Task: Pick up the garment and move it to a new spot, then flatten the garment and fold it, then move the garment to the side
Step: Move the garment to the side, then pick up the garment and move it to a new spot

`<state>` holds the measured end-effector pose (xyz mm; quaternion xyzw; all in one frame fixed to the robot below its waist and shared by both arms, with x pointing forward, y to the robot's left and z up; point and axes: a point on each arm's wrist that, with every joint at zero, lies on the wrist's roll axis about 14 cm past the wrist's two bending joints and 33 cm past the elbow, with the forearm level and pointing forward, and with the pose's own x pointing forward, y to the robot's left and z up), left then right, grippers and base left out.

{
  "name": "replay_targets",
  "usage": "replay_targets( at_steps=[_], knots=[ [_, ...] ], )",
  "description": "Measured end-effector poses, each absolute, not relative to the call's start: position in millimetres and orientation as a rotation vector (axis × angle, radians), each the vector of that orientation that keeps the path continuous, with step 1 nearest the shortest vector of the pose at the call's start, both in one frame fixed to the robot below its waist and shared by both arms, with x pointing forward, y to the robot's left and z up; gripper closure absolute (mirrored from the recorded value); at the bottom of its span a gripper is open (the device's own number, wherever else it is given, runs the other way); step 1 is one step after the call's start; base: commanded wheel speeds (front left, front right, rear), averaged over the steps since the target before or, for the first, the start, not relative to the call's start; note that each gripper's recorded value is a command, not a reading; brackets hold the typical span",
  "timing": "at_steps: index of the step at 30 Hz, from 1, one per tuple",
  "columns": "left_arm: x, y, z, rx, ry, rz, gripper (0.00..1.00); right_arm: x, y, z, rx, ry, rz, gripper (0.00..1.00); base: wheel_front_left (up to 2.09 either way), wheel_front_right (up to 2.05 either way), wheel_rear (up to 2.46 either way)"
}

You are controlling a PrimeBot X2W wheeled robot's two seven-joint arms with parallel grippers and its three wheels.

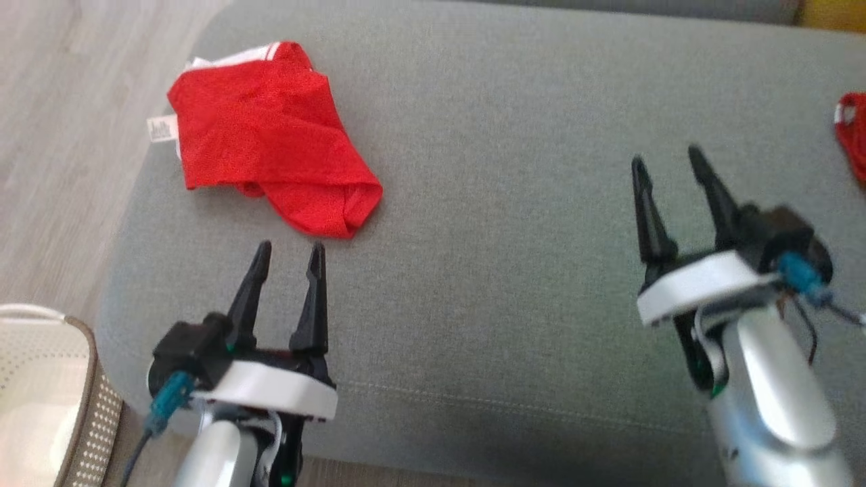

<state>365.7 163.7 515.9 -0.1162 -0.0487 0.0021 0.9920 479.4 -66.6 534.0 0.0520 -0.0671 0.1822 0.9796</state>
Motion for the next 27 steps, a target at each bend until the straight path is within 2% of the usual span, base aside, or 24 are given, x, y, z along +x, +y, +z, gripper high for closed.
replay_targets(
  at_steps=[12,27],
  knots=[
    [340,166,511,-0.236,-0.088,0.019,0.0,426,-83,523,0.108,-0.11,0.329,0.0,0.0,0.0,0.0],
    [340,159,511,-0.241,-0.085,-0.002,0.0,423,-99,528,0.138,-0.127,0.281,0.0,0.0,0.0,0.0]
  ],
)
